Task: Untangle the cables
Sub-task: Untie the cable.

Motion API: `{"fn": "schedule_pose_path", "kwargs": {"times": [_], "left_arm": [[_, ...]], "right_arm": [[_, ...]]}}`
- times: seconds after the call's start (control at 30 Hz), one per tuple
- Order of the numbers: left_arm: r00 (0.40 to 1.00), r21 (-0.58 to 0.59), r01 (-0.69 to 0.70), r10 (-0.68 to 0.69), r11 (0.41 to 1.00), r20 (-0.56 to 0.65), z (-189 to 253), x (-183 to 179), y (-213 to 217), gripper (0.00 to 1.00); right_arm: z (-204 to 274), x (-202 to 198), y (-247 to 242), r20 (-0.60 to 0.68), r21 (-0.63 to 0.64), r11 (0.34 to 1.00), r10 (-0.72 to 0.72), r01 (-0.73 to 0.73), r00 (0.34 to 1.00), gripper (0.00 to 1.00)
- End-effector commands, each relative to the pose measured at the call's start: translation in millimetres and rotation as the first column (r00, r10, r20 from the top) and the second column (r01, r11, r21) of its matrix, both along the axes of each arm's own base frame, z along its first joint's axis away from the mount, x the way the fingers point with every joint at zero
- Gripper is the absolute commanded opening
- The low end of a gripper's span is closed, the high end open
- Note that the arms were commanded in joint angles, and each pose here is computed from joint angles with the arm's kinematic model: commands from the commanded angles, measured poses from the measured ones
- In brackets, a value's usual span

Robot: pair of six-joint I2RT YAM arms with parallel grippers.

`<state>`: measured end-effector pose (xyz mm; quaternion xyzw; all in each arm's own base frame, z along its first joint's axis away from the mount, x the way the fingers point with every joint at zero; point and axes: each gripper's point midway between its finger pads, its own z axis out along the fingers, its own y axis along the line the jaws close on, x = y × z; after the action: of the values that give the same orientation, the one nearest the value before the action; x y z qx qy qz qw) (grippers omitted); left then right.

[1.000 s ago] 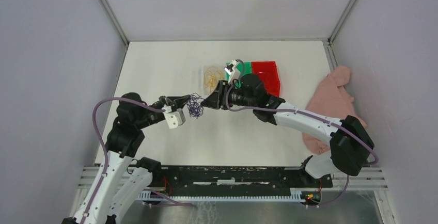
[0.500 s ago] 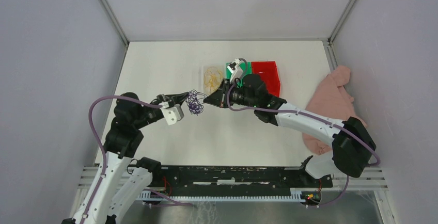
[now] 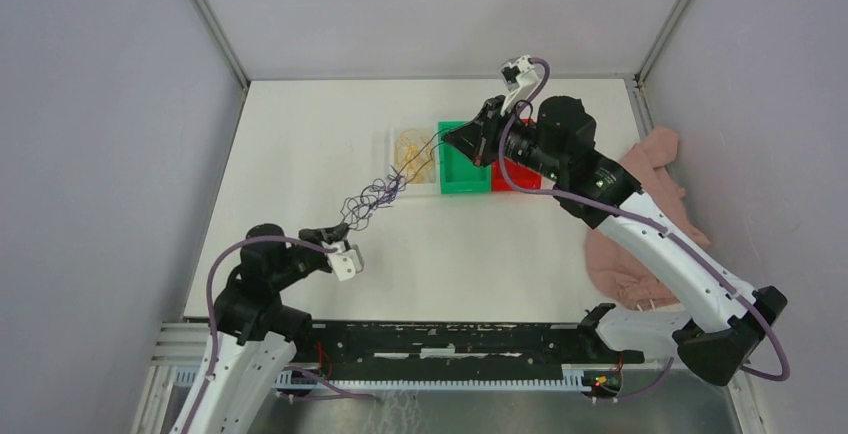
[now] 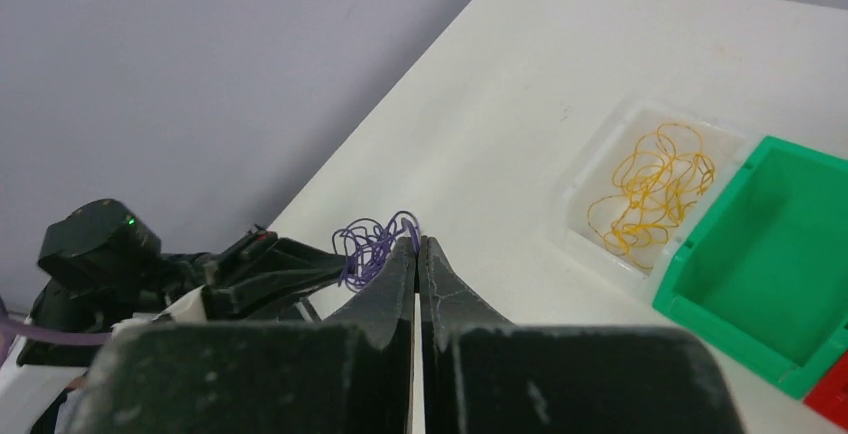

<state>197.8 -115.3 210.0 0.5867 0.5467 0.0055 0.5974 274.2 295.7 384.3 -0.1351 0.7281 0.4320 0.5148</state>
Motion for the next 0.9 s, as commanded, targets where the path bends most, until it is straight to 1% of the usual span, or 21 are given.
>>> {"fn": "schedule_pose_path", "kwargs": {"times": [0.0, 0.03, 0.07, 0.1, 0.13, 0.17, 0.2, 0.27, 0.37, 0.4, 0.47, 0.53, 0.63, 0.77, 0.87], "left_arm": [[0.999, 0.226, -0.016, 0.027, 0.974, -0.045, -60, -9, 26, 0.23], [0.998, 0.231, -0.016, 0.029, 0.973, -0.052, -63, -10, 26, 0.40], [0.998, 0.229, -0.012, 0.027, 0.973, -0.062, -63, -10, 26, 0.52], [0.997, 0.215, -0.005, 0.021, 0.977, -0.074, -61, -11, 23, 0.68], [0.996, 0.193, 0.008, 0.010, 0.981, -0.092, -56, -13, 19, 0.80], [0.993, 0.166, 0.032, -0.013, 0.986, -0.114, -49, -16, 14, 0.88], [0.989, 0.129, 0.055, -0.037, 0.990, -0.142, -41, -19, 7, 0.93], [0.975, 0.032, 0.103, -0.094, 0.994, -0.201, -18, -26, -9, 0.95], [0.947, -0.137, 0.160, -0.191, 0.978, -0.258, 25, -33, -33, 0.95], [0.945, -0.205, 0.159, -0.209, 0.966, -0.251, 45, -30, -41, 0.94], [0.931, -0.329, 0.139, -0.237, 0.934, -0.279, 77, -25, -53, 0.93], [0.916, -0.410, 0.118, -0.259, 0.904, -0.307, 99, -17, -62, 0.91], [0.900, -0.480, 0.100, -0.284, 0.871, -0.329, 115, -5, -72, 0.87], [0.892, -0.511, 0.091, -0.298, 0.855, -0.340, 116, 9, -79, 0.81], [0.882, -0.530, 0.097, -0.319, 0.842, -0.346, 118, 12, -83, 0.77]], "right_arm": [[-3, -9, -3, 0.023, -0.090, 0.994, 0.059, -0.056, 0.998, 0.00], [-1, -11, -1, 0.023, -0.087, 0.994, 0.072, -0.070, 0.997, 0.00], [2, -13, 1, 0.024, -0.082, 0.992, 0.093, -0.091, 0.995, 0.00], [5, -16, 5, 0.020, -0.073, 0.990, 0.119, -0.117, 0.993, 0.00], [6, -19, 9, 0.016, -0.066, 0.987, 0.147, -0.146, 0.989, 0.00], [8, -24, 14, 0.012, -0.054, 0.981, 0.189, -0.188, 0.982, 0.00], [9, -28, 20, 0.003, -0.040, 0.973, 0.226, -0.226, 0.974, 0.00], [6, -37, 33, -0.030, -0.014, 0.946, 0.322, -0.323, 0.946, 0.00], [-1, -44, 41, -0.067, -0.007, 0.924, 0.382, -0.383, 0.922, 0.00], [-3, -44, 42, -0.073, -0.009, 0.921, 0.387, -0.389, 0.919, 0.00], [-6, -46, 43, -0.081, -0.011, 0.916, 0.398, -0.400, 0.914, 0.00], [-8, -51, 46, -0.093, 0.003, 0.901, 0.432, -0.434, 0.897, 0.00], [-11, -61, 55, -0.119, 0.030, 0.865, 0.501, -0.502, 0.857, 0.00], [-18, -75, 66, -0.135, 0.014, 0.827, 0.559, -0.562, 0.818, 0.00], [-22, -82, 71, -0.150, 0.008, 0.812, 0.577, -0.583, 0.803, 0.00]]}}
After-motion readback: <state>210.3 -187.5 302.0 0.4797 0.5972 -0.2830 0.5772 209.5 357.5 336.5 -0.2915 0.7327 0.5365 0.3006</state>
